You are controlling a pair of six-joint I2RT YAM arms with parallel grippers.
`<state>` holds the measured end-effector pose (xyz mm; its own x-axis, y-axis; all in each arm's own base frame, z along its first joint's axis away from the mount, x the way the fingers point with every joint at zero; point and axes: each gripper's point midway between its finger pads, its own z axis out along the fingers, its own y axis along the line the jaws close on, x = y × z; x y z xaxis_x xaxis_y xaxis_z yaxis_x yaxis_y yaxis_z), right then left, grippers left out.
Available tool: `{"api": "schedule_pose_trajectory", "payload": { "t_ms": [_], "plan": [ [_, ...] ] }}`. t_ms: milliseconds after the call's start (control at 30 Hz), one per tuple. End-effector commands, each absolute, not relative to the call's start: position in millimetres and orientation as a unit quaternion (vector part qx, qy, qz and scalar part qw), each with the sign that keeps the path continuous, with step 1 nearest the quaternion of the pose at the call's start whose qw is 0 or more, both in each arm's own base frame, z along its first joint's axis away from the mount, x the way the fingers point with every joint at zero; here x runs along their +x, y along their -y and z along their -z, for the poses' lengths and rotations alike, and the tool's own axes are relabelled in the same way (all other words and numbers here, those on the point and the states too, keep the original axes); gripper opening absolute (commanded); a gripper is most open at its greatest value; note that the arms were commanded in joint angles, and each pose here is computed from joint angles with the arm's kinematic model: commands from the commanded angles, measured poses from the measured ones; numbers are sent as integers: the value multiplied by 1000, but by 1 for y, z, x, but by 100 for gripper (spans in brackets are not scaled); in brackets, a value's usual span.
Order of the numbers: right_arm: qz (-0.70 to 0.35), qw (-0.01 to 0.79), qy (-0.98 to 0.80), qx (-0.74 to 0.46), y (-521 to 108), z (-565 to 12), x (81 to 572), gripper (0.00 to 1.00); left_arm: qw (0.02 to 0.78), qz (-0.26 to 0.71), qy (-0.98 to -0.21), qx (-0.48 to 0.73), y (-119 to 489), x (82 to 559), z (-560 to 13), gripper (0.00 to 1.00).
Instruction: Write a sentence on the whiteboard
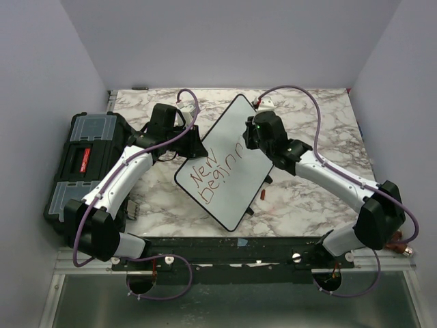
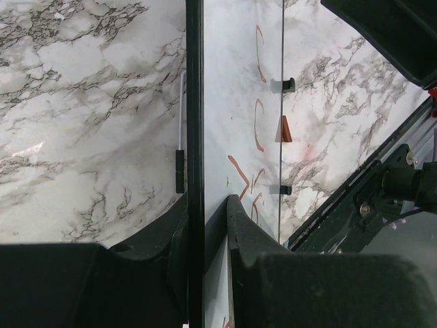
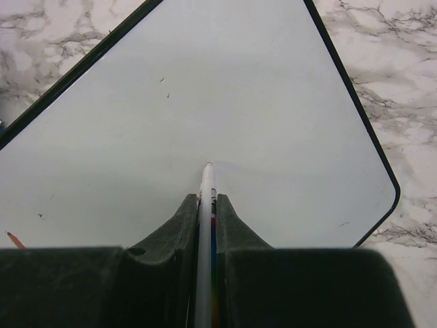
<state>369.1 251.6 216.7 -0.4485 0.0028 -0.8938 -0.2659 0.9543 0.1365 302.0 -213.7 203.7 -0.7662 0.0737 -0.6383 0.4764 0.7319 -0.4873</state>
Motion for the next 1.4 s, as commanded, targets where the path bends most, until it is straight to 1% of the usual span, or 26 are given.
{"api": "schedule_pose_trajectory", "payload": {
  "t_ms": [0, 200, 700, 867, 1067, 1367],
  "plan": [
    [-134, 524, -836, -89, -258, -224, 380, 1, 291, 248, -902, 201, 196, 298, -169, 0],
    [-137, 513, -842, -94, -260, -213, 380, 1, 292, 247, -902, 202, 196, 298, -169, 0],
    [-143, 489, -857, -83, -247, -184, 357, 1, 291, 248, -902, 202, 196, 298, -169, 0],
    [-137, 495, -854, -80, -242, -192, 356, 1, 291, 247, -902, 202, 196, 297, -168, 0],
    [-138, 511, -844, -80, -242, -215, 360, 1, 291, 246, -902, 202, 196, 297, -169, 0],
    [-156, 531, -828, -86, -258, -246, 375, 1, 291, 246, -902, 203, 196, 297, -169, 0]
  ]
}}
